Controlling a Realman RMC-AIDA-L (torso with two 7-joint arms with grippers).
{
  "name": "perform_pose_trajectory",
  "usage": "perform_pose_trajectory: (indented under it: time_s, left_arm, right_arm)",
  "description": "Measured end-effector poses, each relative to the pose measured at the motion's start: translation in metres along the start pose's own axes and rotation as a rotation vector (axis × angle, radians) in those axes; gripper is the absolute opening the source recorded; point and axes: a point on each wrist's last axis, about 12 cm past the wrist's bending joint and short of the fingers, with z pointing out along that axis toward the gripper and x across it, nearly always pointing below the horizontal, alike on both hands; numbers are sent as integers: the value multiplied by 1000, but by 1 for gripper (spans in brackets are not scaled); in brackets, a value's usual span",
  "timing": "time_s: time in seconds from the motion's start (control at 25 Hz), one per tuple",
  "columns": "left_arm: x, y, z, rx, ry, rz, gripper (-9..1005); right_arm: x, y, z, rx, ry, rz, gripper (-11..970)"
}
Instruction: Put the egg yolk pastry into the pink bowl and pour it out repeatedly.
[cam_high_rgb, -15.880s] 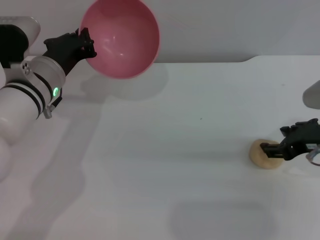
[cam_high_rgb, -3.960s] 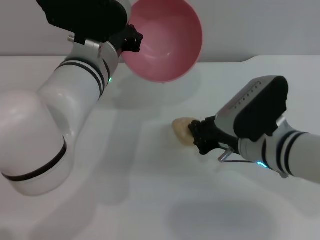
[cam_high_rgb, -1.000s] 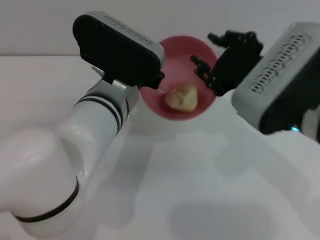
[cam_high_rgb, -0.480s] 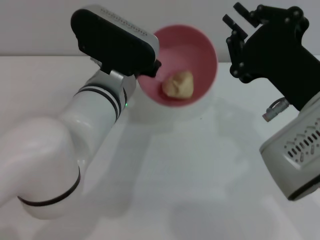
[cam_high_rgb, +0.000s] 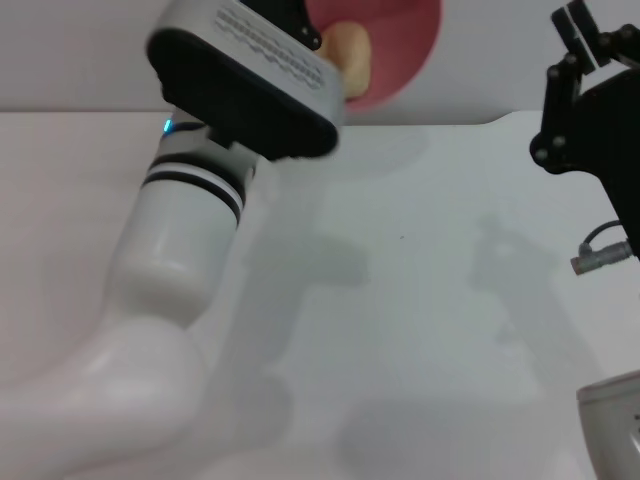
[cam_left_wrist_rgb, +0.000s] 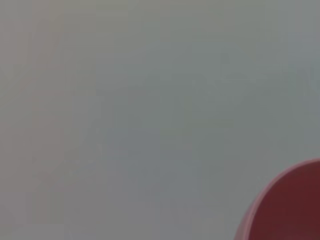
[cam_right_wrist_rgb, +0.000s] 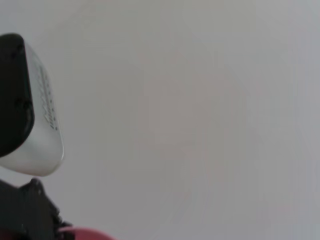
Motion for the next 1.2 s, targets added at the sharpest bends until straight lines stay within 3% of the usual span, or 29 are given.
perform_pose_trajectory:
  time_s: [0.24, 0.32, 0.56, 0.96, 1.2]
  left_arm:
    - [-12, -12, -18, -21, -141, 200, -1]
    - [-16, -25, -30, 12, -198, 266, -1]
    - [-14, -43, -47, 70, -306, 389, 0]
    - [-12, -45, -45, 68, -365, 474, -1]
    - [-17, -39, -38, 43, -363, 455, -1]
  right_arm:
    - [4, 2, -4, 10, 8, 3, -1]
    - [4, 3, -5, 9, 6, 4, -1]
    - [1, 7, -4, 0, -11, 13, -1]
    - [-6, 15, -4, -24, -43, 11, -1]
    - [-8, 18, -4, -35, -48, -4, -1]
